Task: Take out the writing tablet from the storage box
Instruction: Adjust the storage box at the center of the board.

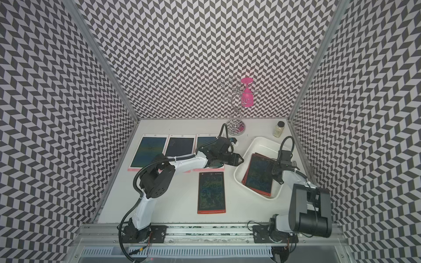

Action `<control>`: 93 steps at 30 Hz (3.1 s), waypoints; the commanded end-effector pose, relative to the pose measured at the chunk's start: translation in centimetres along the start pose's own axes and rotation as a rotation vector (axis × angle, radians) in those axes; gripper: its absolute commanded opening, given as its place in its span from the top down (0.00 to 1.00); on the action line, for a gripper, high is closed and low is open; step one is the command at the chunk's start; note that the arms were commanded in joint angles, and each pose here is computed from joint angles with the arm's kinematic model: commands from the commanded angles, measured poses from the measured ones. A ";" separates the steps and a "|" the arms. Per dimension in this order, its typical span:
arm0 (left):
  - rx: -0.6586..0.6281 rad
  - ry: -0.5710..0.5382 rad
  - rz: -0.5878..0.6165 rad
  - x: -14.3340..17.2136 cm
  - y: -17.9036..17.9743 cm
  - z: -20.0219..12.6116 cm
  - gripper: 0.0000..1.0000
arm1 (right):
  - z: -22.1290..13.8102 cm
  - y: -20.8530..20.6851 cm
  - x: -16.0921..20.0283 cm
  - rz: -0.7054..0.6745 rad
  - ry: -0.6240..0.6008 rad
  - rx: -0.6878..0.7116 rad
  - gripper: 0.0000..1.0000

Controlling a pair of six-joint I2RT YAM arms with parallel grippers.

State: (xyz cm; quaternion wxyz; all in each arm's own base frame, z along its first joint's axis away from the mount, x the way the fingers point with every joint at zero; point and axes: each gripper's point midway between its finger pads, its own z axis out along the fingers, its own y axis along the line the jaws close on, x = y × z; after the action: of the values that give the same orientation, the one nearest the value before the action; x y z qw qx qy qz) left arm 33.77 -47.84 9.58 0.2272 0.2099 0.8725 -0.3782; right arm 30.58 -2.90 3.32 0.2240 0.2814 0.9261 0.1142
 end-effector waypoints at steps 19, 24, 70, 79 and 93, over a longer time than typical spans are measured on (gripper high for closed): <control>0.008 0.069 -0.023 2.2 -2.4 2.7 0.84 | -1.8 3.0 1.2 -0.017 0.028 -0.182 0.40; 0.018 0.055 -0.048 2.1 -2.9 2.2 0.89 | -2.8 4.3 1.2 -0.031 0.028 -0.248 0.43; 0.076 0.049 -0.067 1.9 -4.2 1.6 0.99 | -6.7 8.9 -1.1 -0.074 0.000 -0.439 0.49; 0.083 0.050 -0.071 1.8 -4.3 1.8 0.99 | -5.1 4.9 -1.0 -0.074 -0.005 -0.208 0.44; 0.088 0.057 -0.070 2.0 -4.3 1.6 0.99 | -3.2 0.9 -2.7 -0.002 -0.096 0.012 0.41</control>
State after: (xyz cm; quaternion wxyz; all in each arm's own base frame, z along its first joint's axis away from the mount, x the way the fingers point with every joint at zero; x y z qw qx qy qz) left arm 31.51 -50.05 7.14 0.1819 0.1845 0.8900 -0.3751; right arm 30.16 -2.29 7.11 0.2370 0.2737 0.9222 0.1357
